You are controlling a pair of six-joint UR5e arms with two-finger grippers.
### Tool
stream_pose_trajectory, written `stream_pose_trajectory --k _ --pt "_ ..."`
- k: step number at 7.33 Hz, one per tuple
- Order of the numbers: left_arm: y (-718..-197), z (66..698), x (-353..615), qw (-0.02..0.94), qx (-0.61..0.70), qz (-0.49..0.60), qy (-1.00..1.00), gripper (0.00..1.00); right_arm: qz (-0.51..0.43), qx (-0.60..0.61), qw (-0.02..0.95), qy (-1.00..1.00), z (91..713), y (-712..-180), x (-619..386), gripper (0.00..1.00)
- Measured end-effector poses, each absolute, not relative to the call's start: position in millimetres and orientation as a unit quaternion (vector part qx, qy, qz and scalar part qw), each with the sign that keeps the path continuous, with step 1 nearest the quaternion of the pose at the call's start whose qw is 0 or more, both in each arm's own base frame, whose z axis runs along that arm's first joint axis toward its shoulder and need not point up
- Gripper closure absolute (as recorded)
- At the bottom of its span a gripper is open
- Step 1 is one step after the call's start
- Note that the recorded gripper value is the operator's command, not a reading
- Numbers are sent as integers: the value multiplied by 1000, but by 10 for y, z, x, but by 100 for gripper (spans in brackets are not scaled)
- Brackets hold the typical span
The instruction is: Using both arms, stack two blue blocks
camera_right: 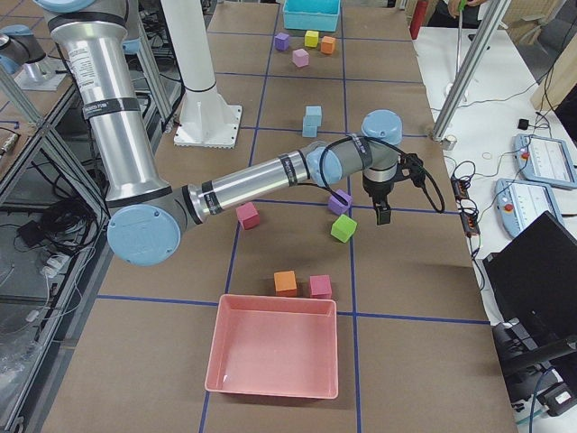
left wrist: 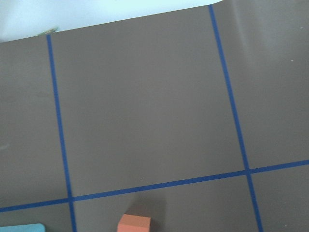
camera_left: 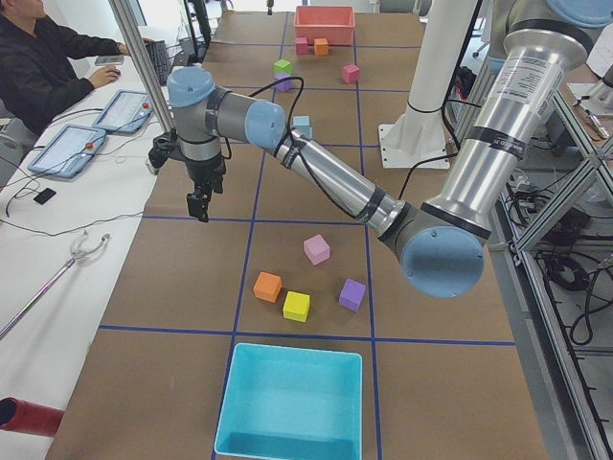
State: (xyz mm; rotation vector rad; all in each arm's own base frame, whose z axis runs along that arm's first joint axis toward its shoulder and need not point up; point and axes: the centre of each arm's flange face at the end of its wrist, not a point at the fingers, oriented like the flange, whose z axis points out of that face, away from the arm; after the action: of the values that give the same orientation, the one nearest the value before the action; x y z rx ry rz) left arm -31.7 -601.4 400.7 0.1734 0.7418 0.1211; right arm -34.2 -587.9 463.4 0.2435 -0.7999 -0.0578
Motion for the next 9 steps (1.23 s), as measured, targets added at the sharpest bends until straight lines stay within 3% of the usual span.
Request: stream_pose_trajectory --k 3,5,9 --pt "-5869 5026 -625 927 81 79 357 0 -16 94 925 -369 5301 -5500 27 0" --pt "-5606 5792 -745 917 90 90 378 0 -15 89 926 -367 5426 -5403 99 0" --pt "-5323 6200 -976 907 90 76 405 0 -6 83 925 -371 5481 -5316 200 0"
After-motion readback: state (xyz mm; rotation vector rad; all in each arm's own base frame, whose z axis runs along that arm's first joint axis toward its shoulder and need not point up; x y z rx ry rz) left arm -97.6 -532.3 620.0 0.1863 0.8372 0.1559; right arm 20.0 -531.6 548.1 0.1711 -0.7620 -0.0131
